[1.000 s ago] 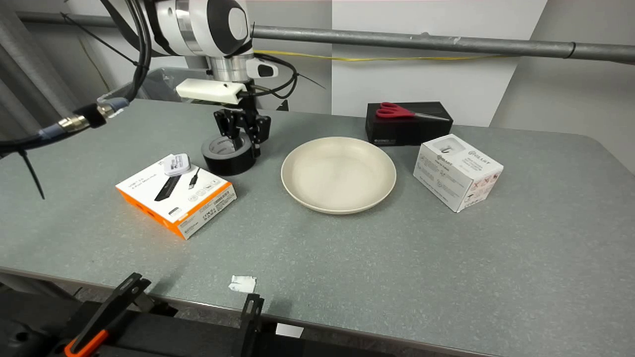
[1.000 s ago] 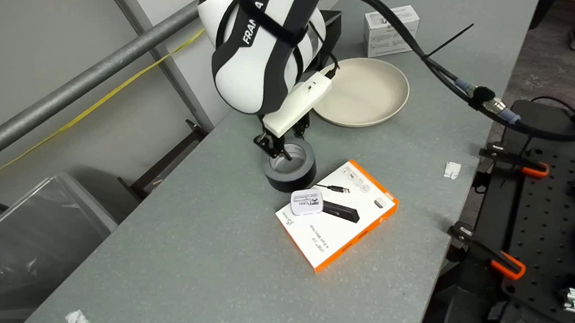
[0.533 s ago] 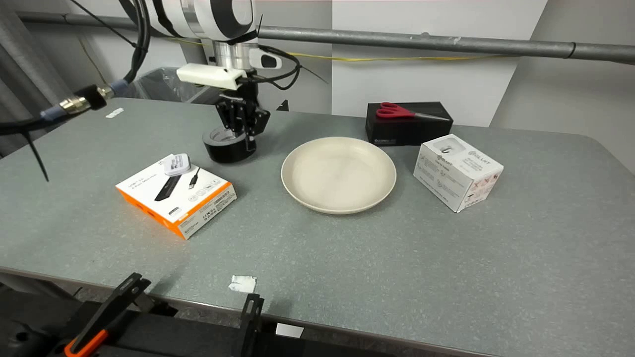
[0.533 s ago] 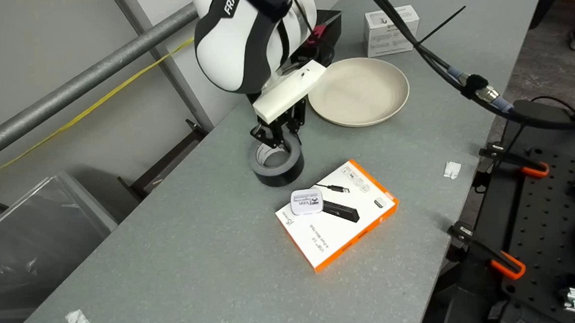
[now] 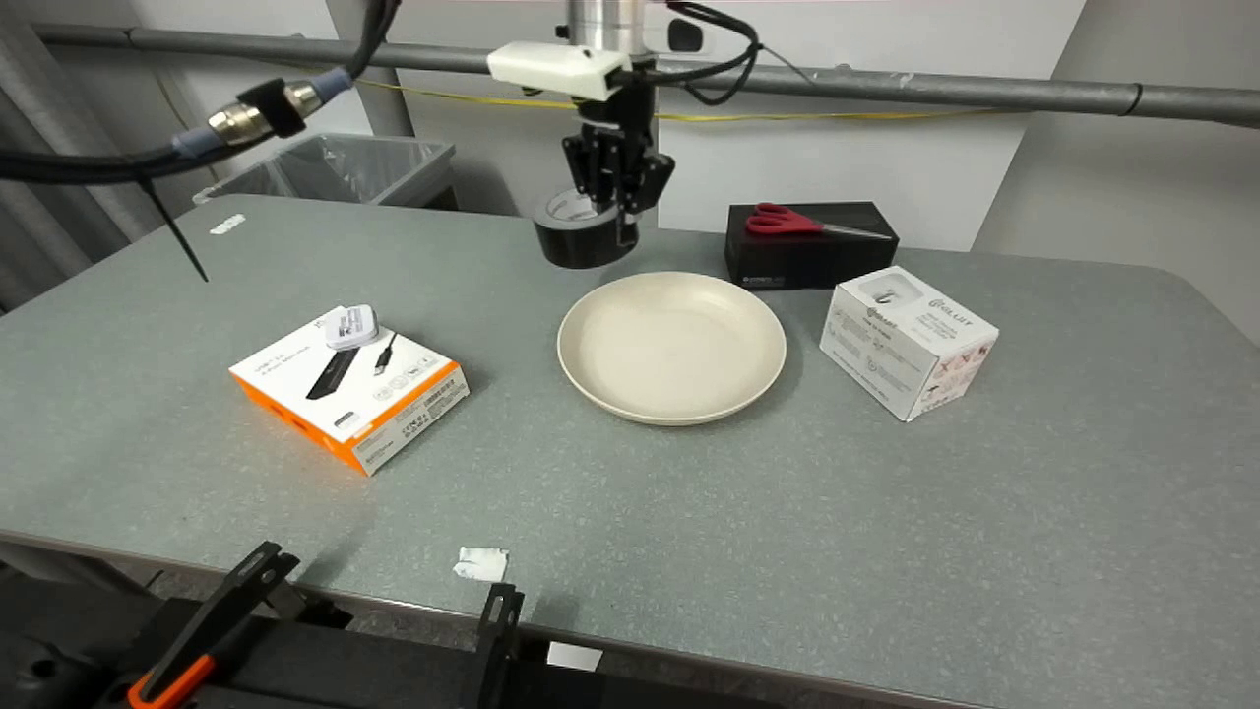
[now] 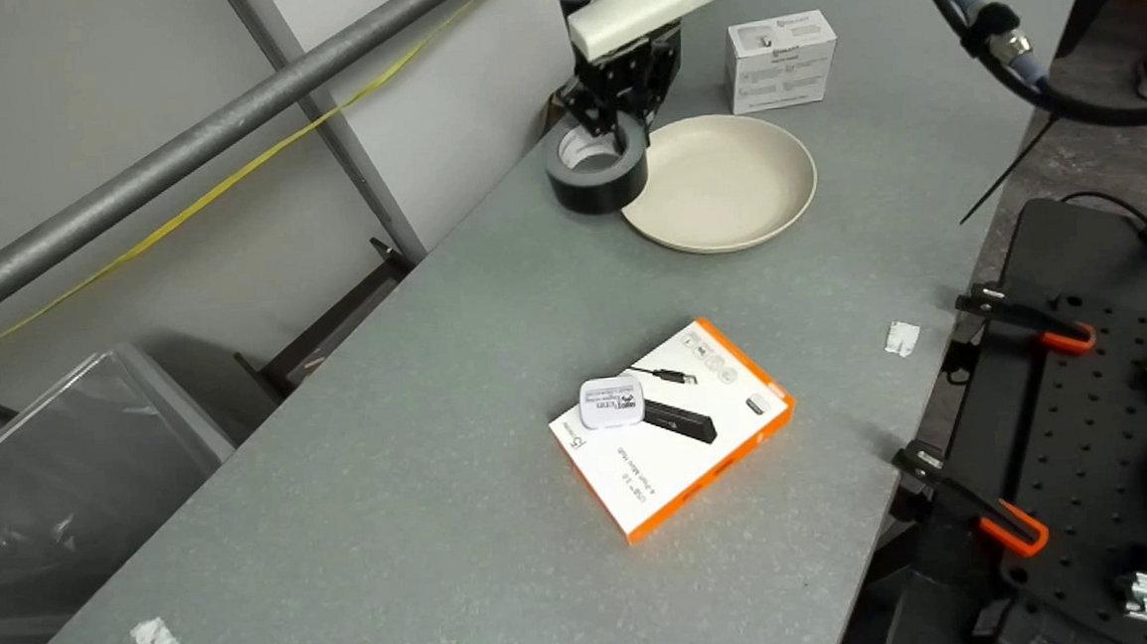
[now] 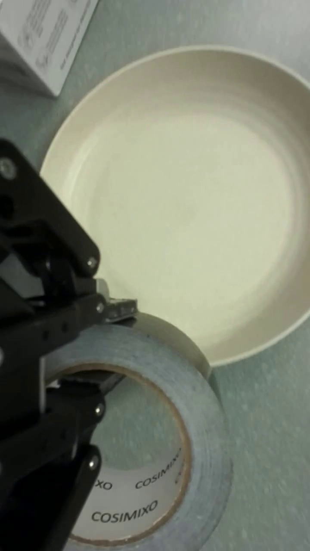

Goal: Put the black tape on the plate

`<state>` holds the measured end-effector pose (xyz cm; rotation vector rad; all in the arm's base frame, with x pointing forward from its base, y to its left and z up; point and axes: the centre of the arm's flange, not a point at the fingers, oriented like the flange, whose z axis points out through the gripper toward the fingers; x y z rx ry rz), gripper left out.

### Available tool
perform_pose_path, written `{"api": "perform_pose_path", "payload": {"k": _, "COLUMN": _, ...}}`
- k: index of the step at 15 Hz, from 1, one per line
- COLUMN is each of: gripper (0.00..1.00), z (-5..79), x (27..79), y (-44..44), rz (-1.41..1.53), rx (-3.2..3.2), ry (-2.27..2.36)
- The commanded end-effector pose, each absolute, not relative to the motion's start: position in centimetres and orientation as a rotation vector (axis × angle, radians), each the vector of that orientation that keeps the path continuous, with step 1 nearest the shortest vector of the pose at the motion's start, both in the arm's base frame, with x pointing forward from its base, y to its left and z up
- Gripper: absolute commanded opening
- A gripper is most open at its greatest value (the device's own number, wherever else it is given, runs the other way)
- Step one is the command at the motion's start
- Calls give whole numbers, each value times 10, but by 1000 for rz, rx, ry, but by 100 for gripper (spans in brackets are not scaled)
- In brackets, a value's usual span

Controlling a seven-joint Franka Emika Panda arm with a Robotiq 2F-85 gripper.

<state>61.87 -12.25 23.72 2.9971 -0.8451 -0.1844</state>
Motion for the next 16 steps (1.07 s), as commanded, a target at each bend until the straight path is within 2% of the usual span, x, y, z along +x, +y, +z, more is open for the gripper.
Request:
{"api": "perform_pose_path", "payload": {"k": 1, "gripper": 1, "z": 231, "x": 591, "y": -171, "rz": -254, "rx": 2956, "ry": -929}}
{"api": "perform_pose_path", "payload": {"k": 11, "gripper": 1, "z": 147, "x": 566, "y": -206, "rz": -473, "rx": 2840, "ry": -1016}}
{"api": "perform_pose_path", "payload": {"k": 12, "gripper": 4, "z": 150, "x": 566, "y": -207, "rz": -470, "rx": 2839, "ry": -1014}}
{"api": "perform_pose_path", "payload": {"k": 13, "gripper": 29, "z": 153, "x": 564, "y": -208, "rz": -474, "rx": 2841, "ry": -1009}}
{"api": "perform_pose_path", "payload": {"k": 14, "gripper": 29, "z": 156, "x": 562, "y": -208, "rz": -468, "rx": 2838, "ry": -1011}}
{"api": "perform_pose_path", "payload": {"k": 15, "gripper": 36, "z": 159, "x": 559, "y": -210, "rz": -465, "rx": 2834, "ry": -1006}}
{"api": "perform_pose_path", "payload": {"k": 16, "gripper": 47, "z": 161, "x": 558, "y": -213, "rz": -463, "rx": 2833, "ry": -1007}}
